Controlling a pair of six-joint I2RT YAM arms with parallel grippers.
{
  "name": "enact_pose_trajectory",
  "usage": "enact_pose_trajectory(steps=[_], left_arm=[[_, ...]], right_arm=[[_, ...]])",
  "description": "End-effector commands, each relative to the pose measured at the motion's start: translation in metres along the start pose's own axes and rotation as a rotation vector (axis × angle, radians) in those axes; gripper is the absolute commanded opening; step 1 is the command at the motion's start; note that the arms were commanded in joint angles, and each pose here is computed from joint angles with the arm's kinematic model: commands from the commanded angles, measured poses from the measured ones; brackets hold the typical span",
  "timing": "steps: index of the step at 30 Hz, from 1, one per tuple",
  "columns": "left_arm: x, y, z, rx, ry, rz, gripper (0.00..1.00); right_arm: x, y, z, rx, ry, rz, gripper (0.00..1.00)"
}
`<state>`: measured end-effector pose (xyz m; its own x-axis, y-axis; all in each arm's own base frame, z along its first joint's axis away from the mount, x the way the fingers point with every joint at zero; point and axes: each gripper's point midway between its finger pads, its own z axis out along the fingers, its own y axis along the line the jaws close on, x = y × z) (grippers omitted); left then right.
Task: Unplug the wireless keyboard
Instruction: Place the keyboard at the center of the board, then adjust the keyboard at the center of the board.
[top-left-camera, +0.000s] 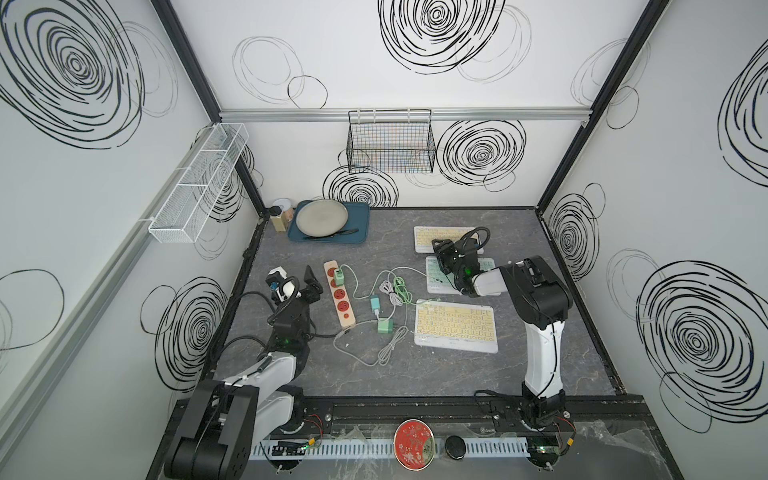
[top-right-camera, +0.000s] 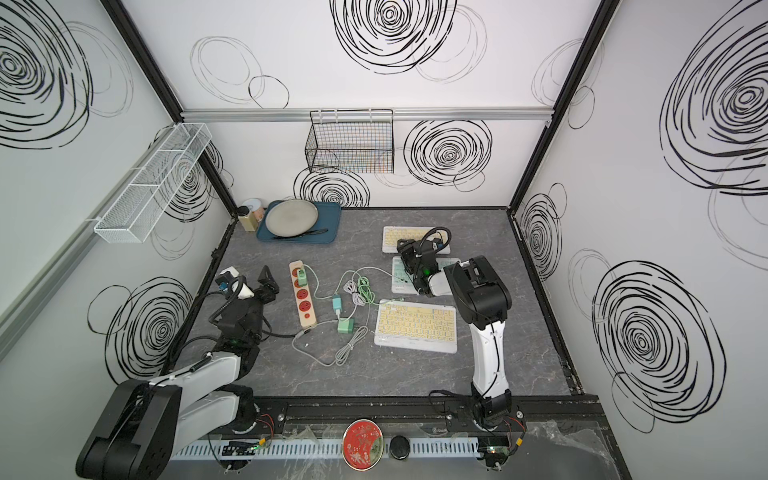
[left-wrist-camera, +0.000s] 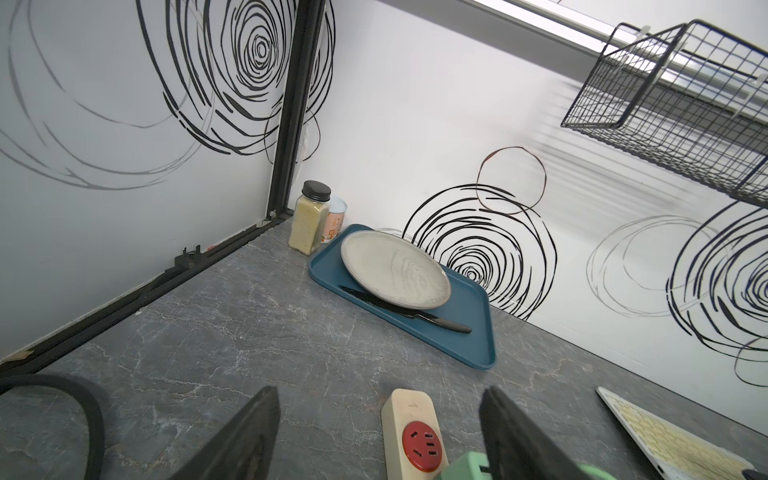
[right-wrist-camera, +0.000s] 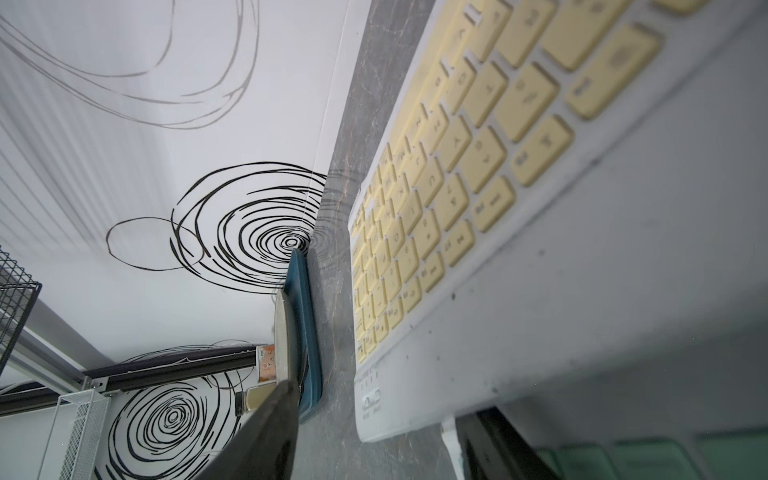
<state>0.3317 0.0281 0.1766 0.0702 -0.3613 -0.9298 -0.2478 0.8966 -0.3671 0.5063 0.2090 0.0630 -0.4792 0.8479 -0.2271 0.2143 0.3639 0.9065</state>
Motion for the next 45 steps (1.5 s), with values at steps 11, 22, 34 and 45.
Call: enact_pose_trajectory(steps=[11, 22, 34, 45], left_arm=[[-0.014, -0.001, -0.002, 0.016, -0.057, -0.039, 0.80], [-0.014, -0.001, -0.001, 0.016, -0.057, -0.041, 0.80], [-0.014, -0.001, -0.001, 0.017, -0.055, -0.043, 0.81], [-0.014, 0.000, -0.001, 0.015, -0.056, -0.045, 0.80]], right_arm=[[-0.020, 0.040, -0.029, -0.102, -0.059, -0.021, 0.63], [-0.016, 0.031, -0.008, -0.092, -0.005, -0.005, 0.63], [-0.009, 0.006, -0.022, 0.006, 0.008, -0.057, 0.63], [-0.005, -0.004, -0.005, 0.019, 0.049, -0.044, 0.63]])
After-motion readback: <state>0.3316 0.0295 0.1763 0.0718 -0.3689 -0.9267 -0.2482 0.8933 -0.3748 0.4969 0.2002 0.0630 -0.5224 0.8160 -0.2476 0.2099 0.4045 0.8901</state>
